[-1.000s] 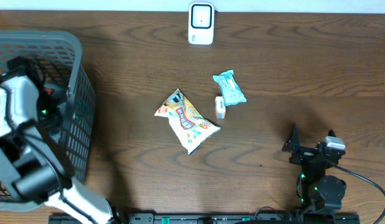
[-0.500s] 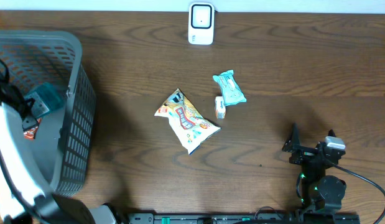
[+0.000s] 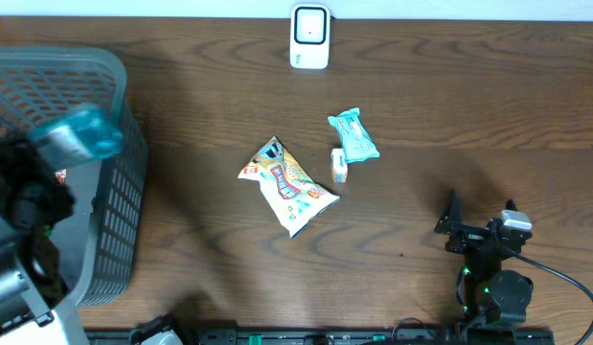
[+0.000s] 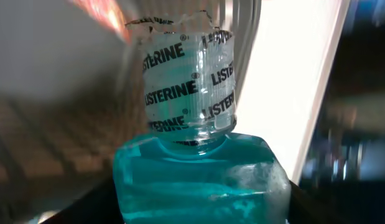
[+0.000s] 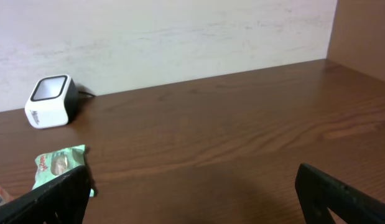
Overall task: Scan the item barcode
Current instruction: 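Grasp the blue Listerine bottle in the basket and lift it, then carry the Listerine bottle right and set it upright near the box, then reach the left gripper into the basket and grasp the TOP bar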
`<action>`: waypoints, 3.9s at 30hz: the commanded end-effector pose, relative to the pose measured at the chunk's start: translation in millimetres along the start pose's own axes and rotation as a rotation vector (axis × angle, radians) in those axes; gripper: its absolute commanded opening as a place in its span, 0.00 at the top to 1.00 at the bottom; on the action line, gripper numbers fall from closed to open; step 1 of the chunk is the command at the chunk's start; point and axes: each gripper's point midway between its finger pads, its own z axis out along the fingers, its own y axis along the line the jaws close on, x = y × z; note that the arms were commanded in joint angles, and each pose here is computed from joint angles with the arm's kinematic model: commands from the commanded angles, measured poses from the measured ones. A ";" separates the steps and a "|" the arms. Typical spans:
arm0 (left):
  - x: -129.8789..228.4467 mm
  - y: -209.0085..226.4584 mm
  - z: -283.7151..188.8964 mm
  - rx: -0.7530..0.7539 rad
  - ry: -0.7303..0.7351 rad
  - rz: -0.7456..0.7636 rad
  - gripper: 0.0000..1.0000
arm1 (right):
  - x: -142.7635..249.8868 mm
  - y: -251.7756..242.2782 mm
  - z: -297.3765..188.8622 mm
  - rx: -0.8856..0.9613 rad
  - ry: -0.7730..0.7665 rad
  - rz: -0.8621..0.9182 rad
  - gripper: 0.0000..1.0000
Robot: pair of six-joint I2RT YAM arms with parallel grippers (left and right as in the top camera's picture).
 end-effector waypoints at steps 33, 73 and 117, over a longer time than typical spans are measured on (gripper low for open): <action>457.1 231.6 77.8 -0.143 0.819 1.136 0.50 | 0.0 -2.2 -0.2 0.010 -0.001 -0.011 0.01; 450.3 313.2 46.2 -0.126 0.830 1.727 0.03 | 0.0 -2.2 -0.2 0.010 -0.001 -0.011 0.01; -50.3 44.1 91.4 -0.424 -0.168 0.491 0.02 | 0.0 -2.2 -0.2 0.010 -0.001 -0.011 0.01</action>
